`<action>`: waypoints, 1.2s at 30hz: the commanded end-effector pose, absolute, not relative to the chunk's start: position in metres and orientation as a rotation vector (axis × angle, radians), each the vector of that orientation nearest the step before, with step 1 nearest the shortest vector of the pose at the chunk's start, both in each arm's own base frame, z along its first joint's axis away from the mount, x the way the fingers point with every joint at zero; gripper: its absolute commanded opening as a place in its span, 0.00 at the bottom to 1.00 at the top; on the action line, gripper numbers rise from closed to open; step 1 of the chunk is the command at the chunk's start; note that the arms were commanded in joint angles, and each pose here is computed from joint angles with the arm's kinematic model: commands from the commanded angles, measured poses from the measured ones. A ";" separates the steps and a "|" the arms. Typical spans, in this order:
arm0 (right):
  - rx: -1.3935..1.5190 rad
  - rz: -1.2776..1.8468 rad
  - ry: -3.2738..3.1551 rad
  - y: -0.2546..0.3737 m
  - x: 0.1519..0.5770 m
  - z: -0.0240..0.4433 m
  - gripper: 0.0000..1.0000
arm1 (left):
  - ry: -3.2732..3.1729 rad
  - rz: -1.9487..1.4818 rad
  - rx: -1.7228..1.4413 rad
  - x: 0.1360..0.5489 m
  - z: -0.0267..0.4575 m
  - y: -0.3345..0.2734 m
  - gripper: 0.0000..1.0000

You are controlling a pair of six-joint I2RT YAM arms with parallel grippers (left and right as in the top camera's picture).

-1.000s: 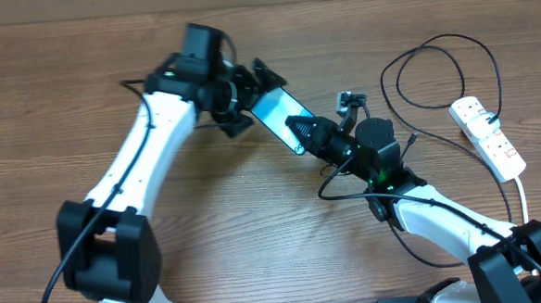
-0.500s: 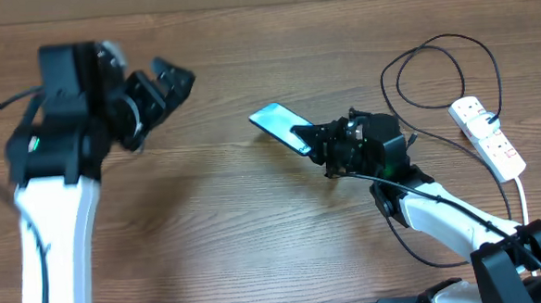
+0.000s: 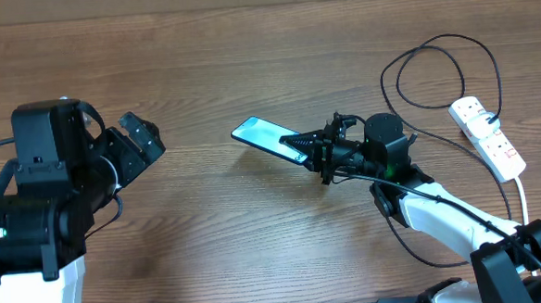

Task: Plug charger to phone and switch on socket
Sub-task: 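Open the left gripper and pull the phone away with the right gripper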

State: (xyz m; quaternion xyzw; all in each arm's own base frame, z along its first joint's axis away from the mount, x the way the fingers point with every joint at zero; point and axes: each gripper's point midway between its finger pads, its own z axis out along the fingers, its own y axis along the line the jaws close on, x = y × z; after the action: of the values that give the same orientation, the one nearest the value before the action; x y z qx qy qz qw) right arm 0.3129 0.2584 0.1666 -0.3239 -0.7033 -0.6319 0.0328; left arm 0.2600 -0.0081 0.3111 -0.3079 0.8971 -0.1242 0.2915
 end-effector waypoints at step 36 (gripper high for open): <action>-1.087 -1.853 -2.067 0.259 0.309 0.166 0.04 | 2.498 -0.658 -1.096 0.247 0.289 -0.062 1.00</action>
State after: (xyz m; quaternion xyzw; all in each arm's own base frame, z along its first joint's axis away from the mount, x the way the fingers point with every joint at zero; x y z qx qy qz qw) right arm 0.3091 0.2578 0.1575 -0.3721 -0.6909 -0.6147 0.0799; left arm 0.2715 -0.0872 0.2698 -0.3620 0.8909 -0.2590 0.0905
